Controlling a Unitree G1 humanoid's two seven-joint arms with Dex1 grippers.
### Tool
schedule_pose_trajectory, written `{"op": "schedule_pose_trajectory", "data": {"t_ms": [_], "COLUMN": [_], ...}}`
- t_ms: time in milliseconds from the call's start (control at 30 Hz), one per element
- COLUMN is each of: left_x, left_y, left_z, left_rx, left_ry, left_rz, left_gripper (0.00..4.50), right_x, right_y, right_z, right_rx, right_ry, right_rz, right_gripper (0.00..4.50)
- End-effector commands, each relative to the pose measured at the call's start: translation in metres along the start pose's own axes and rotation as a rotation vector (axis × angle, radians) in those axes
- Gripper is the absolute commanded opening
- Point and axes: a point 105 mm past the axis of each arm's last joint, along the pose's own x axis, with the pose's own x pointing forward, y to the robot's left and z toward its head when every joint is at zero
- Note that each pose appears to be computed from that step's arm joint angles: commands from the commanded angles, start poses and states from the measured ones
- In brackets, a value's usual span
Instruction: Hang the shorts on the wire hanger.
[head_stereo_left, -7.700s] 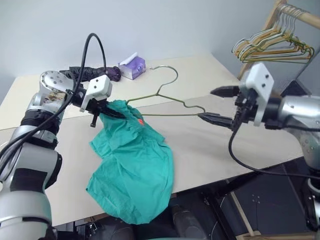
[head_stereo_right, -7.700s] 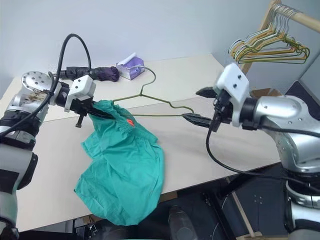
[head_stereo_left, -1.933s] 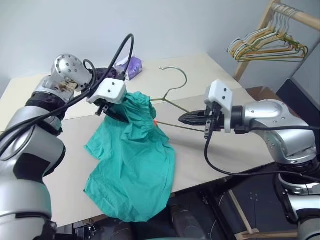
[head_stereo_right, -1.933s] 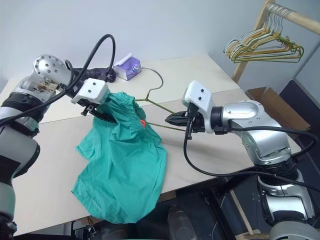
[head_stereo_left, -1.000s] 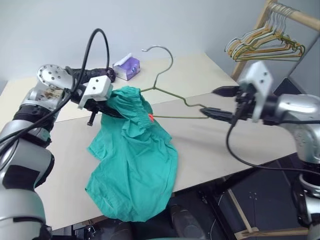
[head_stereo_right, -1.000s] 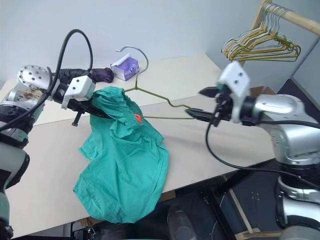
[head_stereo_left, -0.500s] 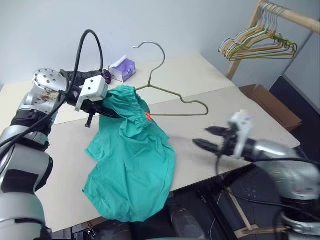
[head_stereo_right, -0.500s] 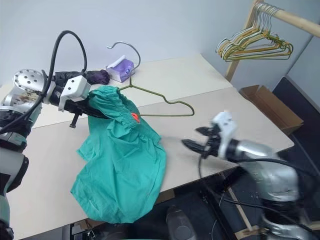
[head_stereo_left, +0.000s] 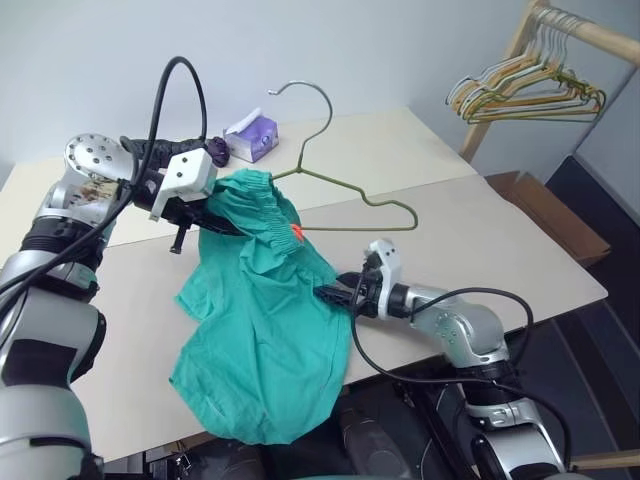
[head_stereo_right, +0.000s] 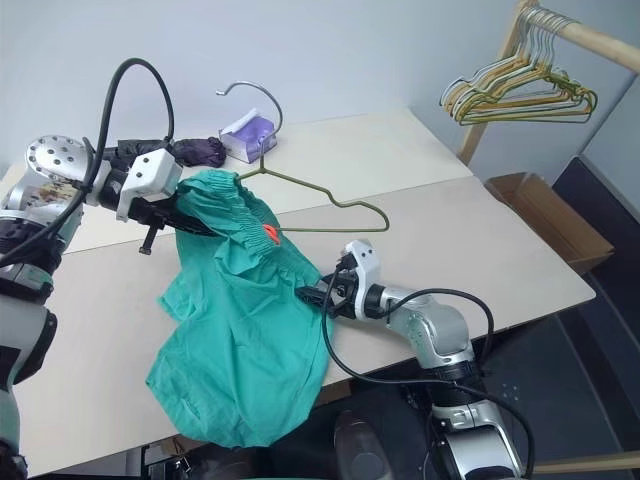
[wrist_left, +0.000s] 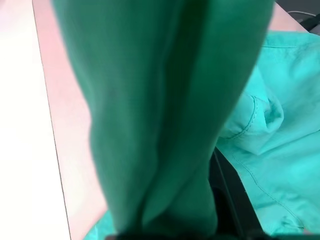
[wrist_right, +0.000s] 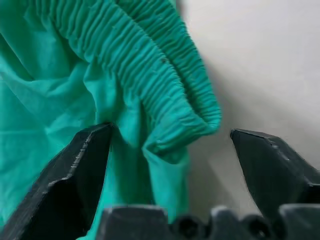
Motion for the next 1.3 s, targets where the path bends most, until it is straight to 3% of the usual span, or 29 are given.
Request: {"op": "schedule_pose_trajectory", "data": {"t_ms": [33, 367, 700, 833, 1067, 1300], "left_x": [-0.013, -0.017, -0.026, -0.036, -0.052, -0.048], "left_y": [0.007, 0.007, 0.005, 0.000, -0.006, -0.008], "left_z": [0.012, 0.004, -0.008, -0.019, -0.037, -0.044], "left_rx": [0.047, 0.025, 0.000, -0.010, -0.027, -0.057], "left_ry": [-0.013, 0.000, 0.038, 0.115, 0.229, 0.223], "left_rz": [0.044, 0.071, 0.101, 0.100, 0.107, 0.106], "left_gripper": [0.00, 0.00, 0.00, 0.00, 0.00, 0.00], "right_x": [0.004, -0.028, -0.085, -0.111, -0.134, -0.131], "right_y": [0.010, 0.000, -0.037, -0.051, -0.059, -0.044], "right_z": [0.019, 0.033, 0.050, 0.063, 0.076, 0.089], "right_rx": [-0.005, 0.017, -0.078, -0.141, -0.216, -0.354], "right_ry": [-0.071, -0.183, -0.211, -0.212, -0.175, -0.125], "right_rz": [0.045, -0.008, -0.247, -0.317, -0.337, -0.274], "right_gripper": [3.24, 0.02, 0.02, 0.02, 0.02, 0.02]}}
